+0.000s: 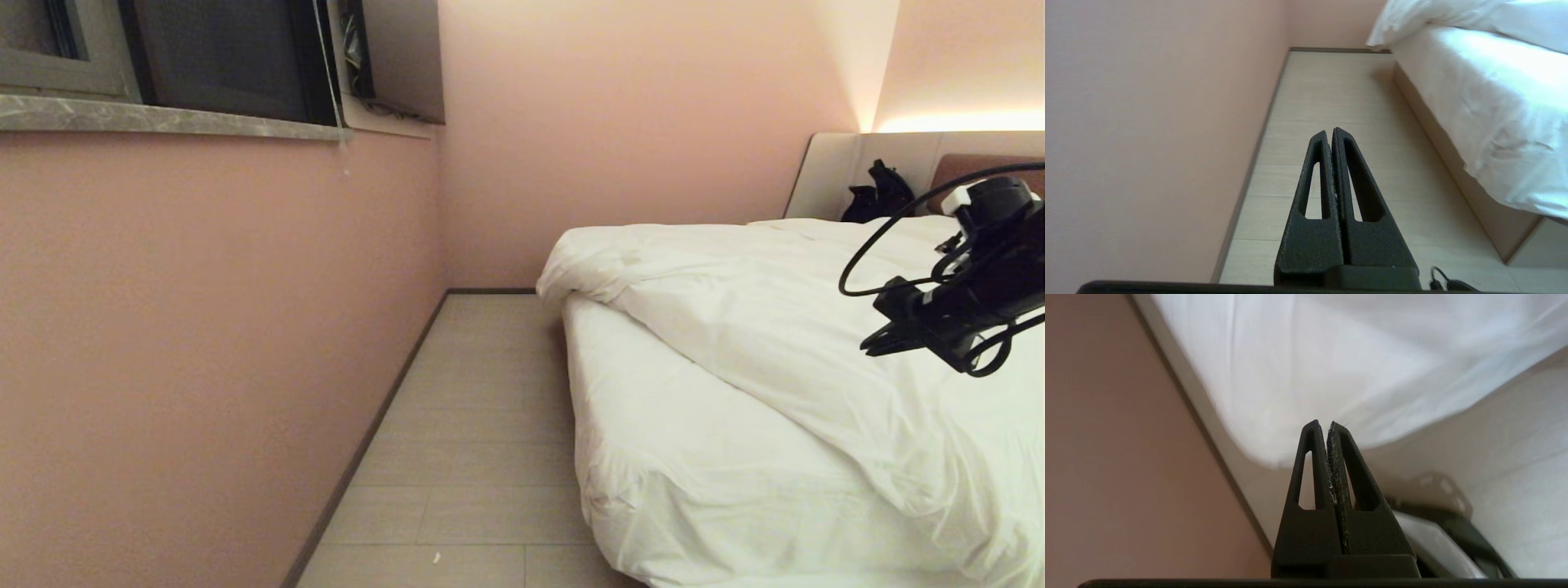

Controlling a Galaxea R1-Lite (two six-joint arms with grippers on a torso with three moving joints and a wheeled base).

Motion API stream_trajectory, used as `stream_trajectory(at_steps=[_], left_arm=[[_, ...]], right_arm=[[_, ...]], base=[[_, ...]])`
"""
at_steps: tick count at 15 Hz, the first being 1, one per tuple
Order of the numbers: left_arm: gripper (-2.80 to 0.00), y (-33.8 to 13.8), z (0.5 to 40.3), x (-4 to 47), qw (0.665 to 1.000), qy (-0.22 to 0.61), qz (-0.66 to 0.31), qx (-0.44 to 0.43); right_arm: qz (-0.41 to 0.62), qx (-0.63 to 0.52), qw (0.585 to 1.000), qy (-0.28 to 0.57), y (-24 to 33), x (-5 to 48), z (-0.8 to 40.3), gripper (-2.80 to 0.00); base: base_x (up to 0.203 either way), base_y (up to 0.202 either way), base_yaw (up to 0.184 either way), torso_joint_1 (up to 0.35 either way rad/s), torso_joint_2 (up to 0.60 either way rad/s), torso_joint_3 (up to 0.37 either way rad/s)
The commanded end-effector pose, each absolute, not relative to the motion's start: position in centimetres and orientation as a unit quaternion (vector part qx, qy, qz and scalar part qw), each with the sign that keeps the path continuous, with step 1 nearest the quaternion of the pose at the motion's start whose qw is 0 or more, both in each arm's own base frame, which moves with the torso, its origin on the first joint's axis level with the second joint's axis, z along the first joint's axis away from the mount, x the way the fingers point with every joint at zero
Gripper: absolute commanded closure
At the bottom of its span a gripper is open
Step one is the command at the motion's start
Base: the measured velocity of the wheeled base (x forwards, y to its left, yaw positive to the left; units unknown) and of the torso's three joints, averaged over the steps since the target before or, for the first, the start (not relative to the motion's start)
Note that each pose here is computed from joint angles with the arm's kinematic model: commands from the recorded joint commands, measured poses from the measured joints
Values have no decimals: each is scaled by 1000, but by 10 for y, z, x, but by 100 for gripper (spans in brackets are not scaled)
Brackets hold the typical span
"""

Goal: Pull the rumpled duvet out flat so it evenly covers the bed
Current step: Flatten the corners of the folded blanket

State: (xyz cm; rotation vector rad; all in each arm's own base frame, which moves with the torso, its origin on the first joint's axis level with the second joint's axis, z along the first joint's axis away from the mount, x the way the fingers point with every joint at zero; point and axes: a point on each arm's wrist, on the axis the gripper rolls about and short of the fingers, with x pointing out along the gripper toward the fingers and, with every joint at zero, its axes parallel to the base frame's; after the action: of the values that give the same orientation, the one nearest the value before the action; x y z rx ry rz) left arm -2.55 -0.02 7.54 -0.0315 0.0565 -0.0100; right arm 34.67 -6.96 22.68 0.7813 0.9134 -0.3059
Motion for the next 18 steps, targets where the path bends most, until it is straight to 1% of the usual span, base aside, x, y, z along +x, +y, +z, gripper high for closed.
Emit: stream_trajectory(at_steps=[1, 5, 8, 10, 12, 15, 18], left_arm=[[0, 0, 75, -25, 999, 28, -5, -16], [0, 0, 75, -25, 999, 28, -5, -16], [0, 0, 75, -25, 999, 28, -5, -16], [0, 0, 75, -25, 999, 28, -5, -16], [0, 0, 75, -25, 999, 28, -5, -16], [0, 0, 75, -25, 999, 28, -5, -16], [0, 0, 75, -25, 999, 28, -6, -16]], right_arm=[[-164, 375, 820, 400, -95, 345, 236, 0], [-213, 373, 834, 346, -155, 336, 241, 0], [-249, 358, 844, 314, -204, 338, 222, 0], [-264, 352, 840, 318, -227, 340, 202, 0], [-269, 351, 839, 317, -235, 340, 197, 0], [-303, 366, 820, 321, -274, 337, 161, 0], [-316, 365, 816, 318, -288, 329, 155, 0]], base=[[0, 0, 0, 0, 0, 0], [0, 0, 0, 0, 0, 0], [0, 0, 0, 0, 0, 0], [0, 0, 0, 0, 0, 0], [0, 0, 0, 0, 0, 0], [0, 0, 0, 0, 0, 0], [0, 0, 0, 0, 0, 0]])
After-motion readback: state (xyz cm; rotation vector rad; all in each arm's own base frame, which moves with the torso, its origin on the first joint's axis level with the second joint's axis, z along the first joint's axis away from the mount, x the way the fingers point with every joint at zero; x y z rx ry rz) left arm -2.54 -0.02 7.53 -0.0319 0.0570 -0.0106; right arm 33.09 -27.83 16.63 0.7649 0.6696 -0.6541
